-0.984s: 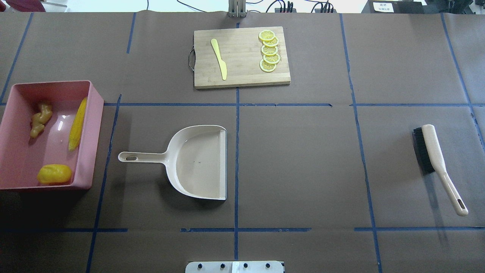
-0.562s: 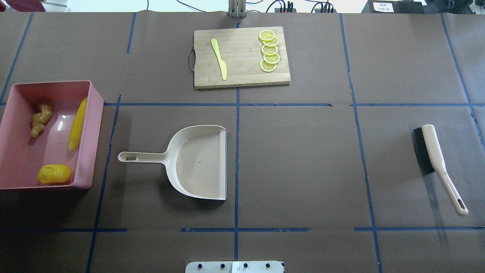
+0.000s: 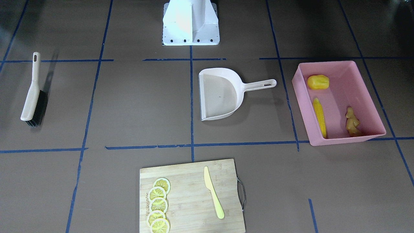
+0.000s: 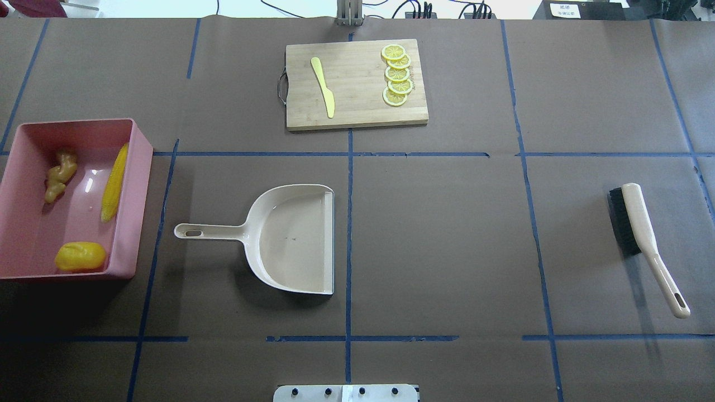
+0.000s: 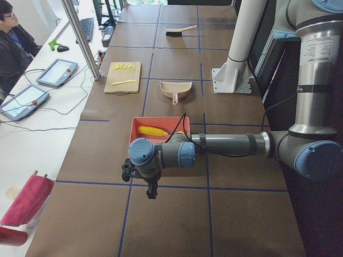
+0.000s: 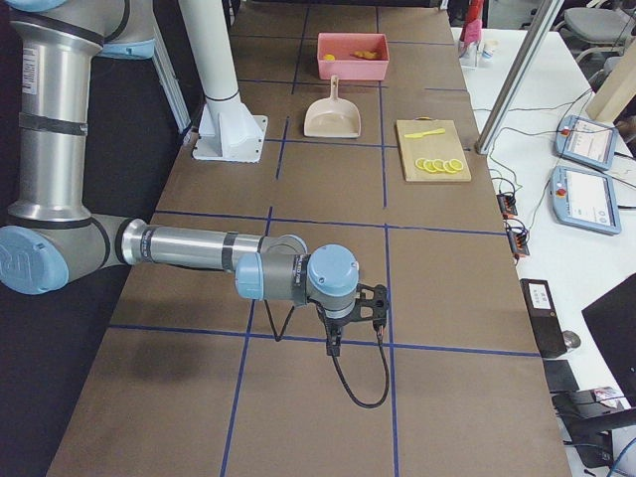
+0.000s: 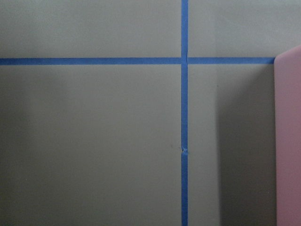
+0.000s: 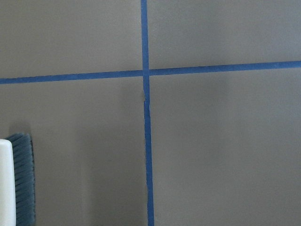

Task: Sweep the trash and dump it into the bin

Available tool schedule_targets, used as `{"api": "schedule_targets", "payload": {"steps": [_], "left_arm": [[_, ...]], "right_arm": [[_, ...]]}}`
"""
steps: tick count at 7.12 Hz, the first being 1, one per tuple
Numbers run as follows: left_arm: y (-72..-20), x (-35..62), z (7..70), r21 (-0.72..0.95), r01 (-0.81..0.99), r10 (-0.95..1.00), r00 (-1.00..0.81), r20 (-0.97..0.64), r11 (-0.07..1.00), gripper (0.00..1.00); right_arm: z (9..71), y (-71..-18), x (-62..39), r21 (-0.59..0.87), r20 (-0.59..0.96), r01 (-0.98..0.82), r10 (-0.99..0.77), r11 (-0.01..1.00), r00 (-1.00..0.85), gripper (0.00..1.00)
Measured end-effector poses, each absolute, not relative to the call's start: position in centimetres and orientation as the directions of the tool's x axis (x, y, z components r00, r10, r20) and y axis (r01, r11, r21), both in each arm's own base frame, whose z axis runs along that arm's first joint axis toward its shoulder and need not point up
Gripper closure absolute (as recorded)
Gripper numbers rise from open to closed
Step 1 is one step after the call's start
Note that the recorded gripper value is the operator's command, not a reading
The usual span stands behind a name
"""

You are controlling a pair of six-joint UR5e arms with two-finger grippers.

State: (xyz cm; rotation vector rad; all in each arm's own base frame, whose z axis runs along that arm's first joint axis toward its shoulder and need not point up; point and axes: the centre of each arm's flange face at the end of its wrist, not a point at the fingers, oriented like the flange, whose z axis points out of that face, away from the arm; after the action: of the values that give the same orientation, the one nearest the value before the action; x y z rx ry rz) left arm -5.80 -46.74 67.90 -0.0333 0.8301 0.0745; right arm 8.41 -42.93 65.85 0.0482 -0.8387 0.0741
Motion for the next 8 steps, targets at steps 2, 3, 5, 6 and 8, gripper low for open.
{"api": "schedule_targets", "payload": {"steps": [2,3,5,6,8], "left_arm": [[-46.41,-5.82,68.22,0.002,-0.087,0.06,0.671,-0.739,0.996,0.0],[-46.35,-5.82,68.28,0.002,-0.088,0.061,0.671,-0.739,0.996,0.0],[-46.37,-5.8,68.27,0.002,-0.089,0.061,0.671,-0.739,0.996,0.0],[-46.38,-5.79,68.26,0.003,-0.089,0.062,0.671,-0.739,0.996,0.0],[-46.48,-5.76,68.18,0.004,-0.09,0.064,0.671,-0.739,0.996,0.0]], "right_arm": [[65.72,-43.06,8.41,0.017,0.745,-0.085,0.044,0.996,0.666,0.0],[65.68,-43.1,8.41,0.019,0.745,-0.085,0.042,0.996,0.666,0.0],[65.64,-43.13,8.42,0.023,0.745,-0.085,0.039,0.996,0.666,0.0],[65.6,-43.17,8.42,0.026,0.745,-0.084,0.037,0.996,0.667,0.0],[65.59,-43.2,8.42,0.027,0.744,-0.084,0.036,0.996,0.667,0.0]]}}
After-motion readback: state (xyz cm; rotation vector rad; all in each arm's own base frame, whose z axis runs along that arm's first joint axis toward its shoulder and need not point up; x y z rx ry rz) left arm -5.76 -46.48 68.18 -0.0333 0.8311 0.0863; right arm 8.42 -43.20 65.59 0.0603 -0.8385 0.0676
